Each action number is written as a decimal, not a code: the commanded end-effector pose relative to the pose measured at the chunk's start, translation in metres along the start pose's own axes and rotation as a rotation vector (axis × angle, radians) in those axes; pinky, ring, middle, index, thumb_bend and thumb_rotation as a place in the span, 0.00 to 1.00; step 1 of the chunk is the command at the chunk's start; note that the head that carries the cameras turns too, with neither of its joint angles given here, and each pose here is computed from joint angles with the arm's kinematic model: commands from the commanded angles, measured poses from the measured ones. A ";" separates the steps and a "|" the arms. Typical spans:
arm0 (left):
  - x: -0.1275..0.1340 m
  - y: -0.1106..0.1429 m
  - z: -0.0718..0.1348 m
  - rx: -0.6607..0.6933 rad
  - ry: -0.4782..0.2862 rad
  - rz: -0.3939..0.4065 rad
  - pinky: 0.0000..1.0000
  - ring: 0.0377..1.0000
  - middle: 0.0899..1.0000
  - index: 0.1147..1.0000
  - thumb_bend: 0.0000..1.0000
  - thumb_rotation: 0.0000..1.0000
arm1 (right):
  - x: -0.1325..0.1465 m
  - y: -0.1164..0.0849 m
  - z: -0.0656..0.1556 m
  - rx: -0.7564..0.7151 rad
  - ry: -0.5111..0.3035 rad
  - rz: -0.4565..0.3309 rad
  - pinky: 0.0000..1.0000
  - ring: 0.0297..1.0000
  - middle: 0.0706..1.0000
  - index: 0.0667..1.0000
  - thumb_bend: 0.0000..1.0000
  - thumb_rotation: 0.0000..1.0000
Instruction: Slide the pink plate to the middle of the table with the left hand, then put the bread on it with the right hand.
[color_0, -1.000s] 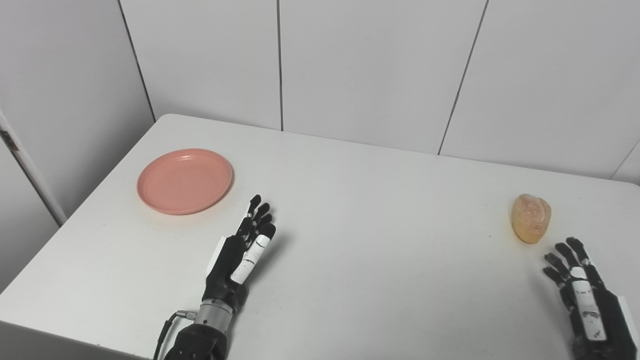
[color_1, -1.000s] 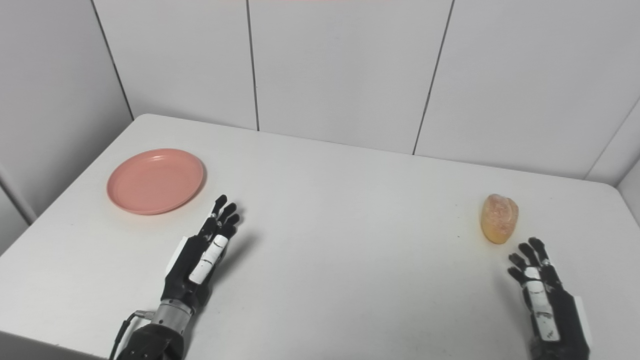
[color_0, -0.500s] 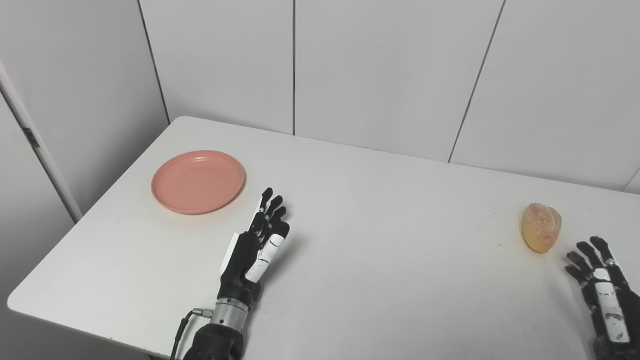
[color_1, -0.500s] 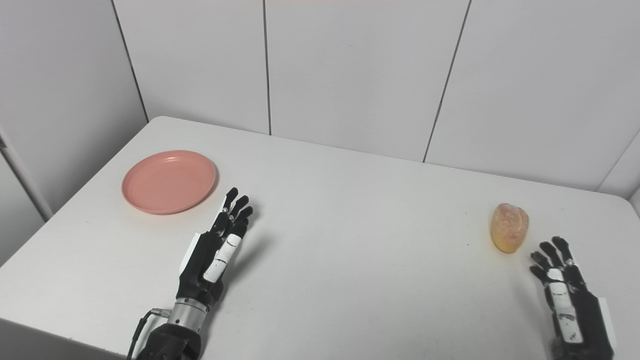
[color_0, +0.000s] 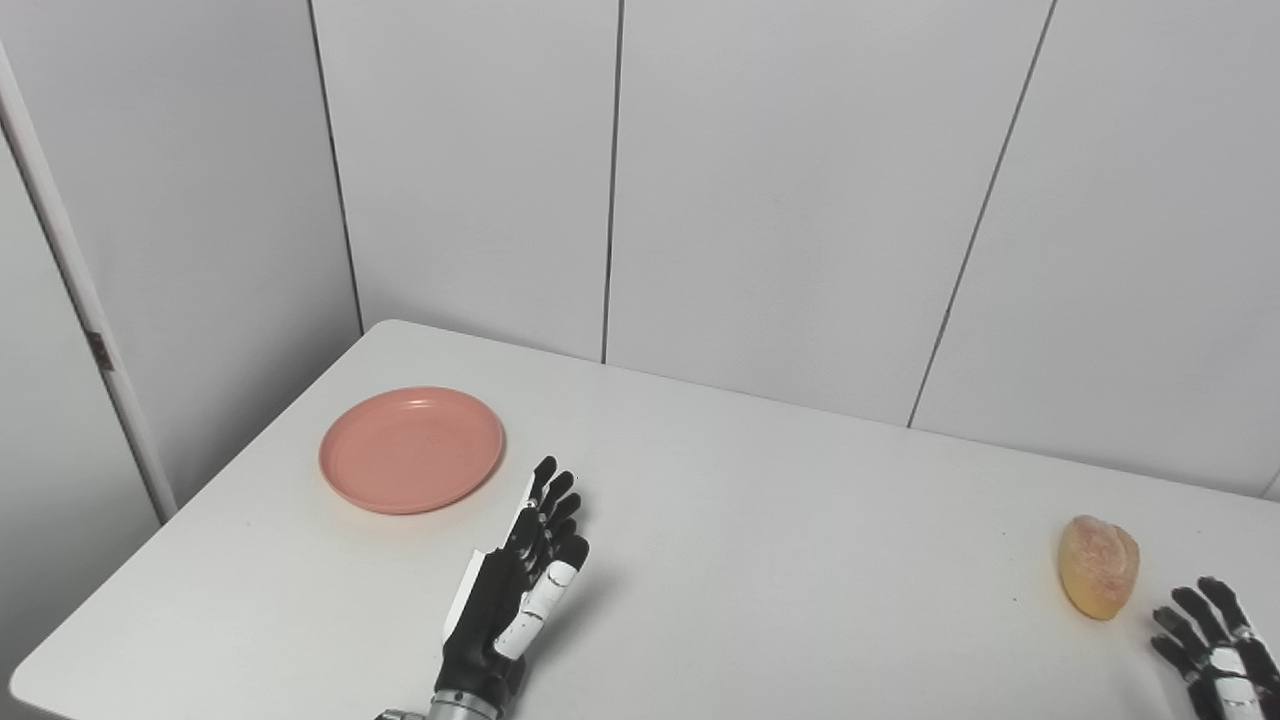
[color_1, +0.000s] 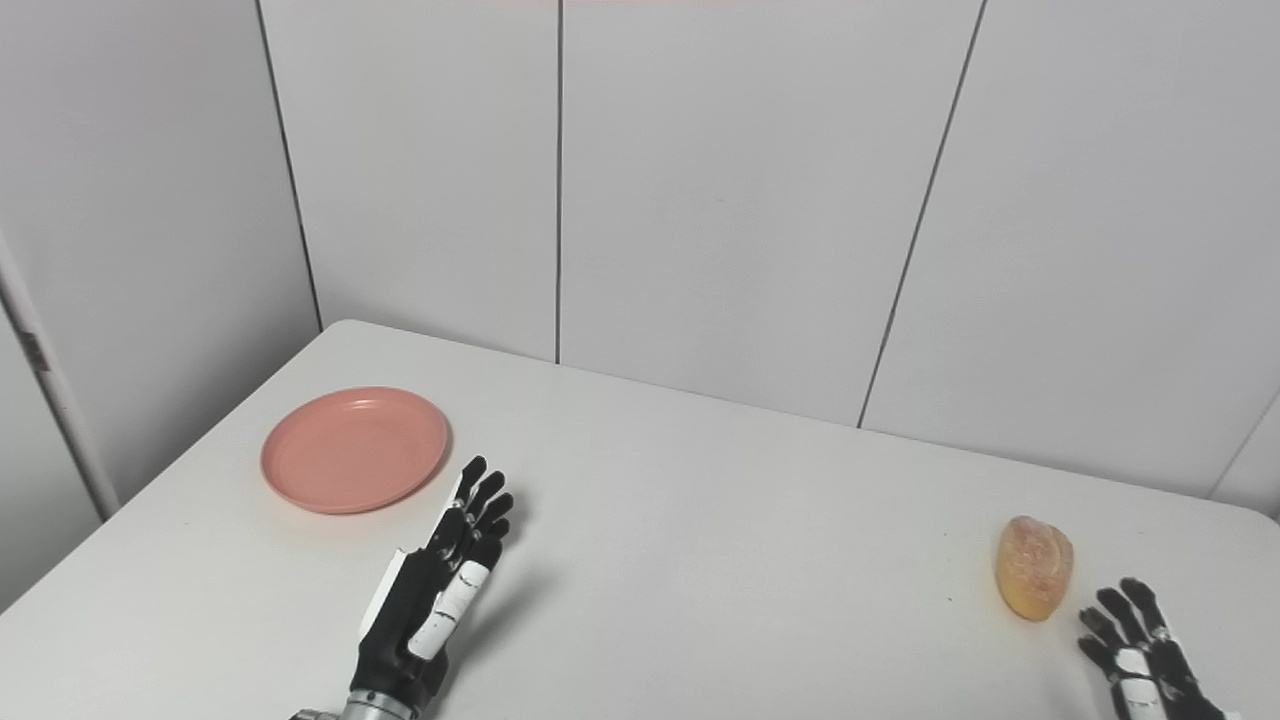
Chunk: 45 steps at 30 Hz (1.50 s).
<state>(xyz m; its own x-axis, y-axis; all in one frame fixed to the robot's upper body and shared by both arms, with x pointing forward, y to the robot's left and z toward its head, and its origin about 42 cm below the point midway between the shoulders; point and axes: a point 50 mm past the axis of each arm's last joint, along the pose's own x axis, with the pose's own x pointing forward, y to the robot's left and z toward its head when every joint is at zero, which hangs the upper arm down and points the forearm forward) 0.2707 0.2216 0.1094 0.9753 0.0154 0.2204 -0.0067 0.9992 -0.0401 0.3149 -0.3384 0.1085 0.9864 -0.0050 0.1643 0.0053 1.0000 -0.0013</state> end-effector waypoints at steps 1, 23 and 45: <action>-0.010 -0.005 -0.023 -0.026 0.072 0.013 0.96 0.96 0.98 1.00 0.73 0.72 | -0.019 0.008 -0.028 0.024 0.056 -0.012 0.88 0.87 0.90 0.91 0.77 0.79; 0.066 0.042 0.067 0.015 -0.179 0.017 0.86 0.88 0.86 0.84 0.85 0.78 | -0.018 0.009 -0.029 0.038 0.061 -0.020 0.87 0.87 0.88 0.90 0.78 0.80; 0.156 0.132 0.139 0.060 -0.255 0.008 0.82 0.89 0.90 0.89 0.89 0.79 | -0.017 0.014 -0.028 0.007 0.066 -0.018 0.84 0.86 0.88 0.90 0.81 0.79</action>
<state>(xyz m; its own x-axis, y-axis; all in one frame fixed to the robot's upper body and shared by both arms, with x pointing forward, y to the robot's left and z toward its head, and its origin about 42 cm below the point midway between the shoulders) 0.3807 0.3518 0.2438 0.9218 0.0519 0.3843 -0.0421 0.9985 -0.0339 0.3216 -0.3360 0.1103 0.9843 -0.0089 0.1761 0.0147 0.9994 -0.0319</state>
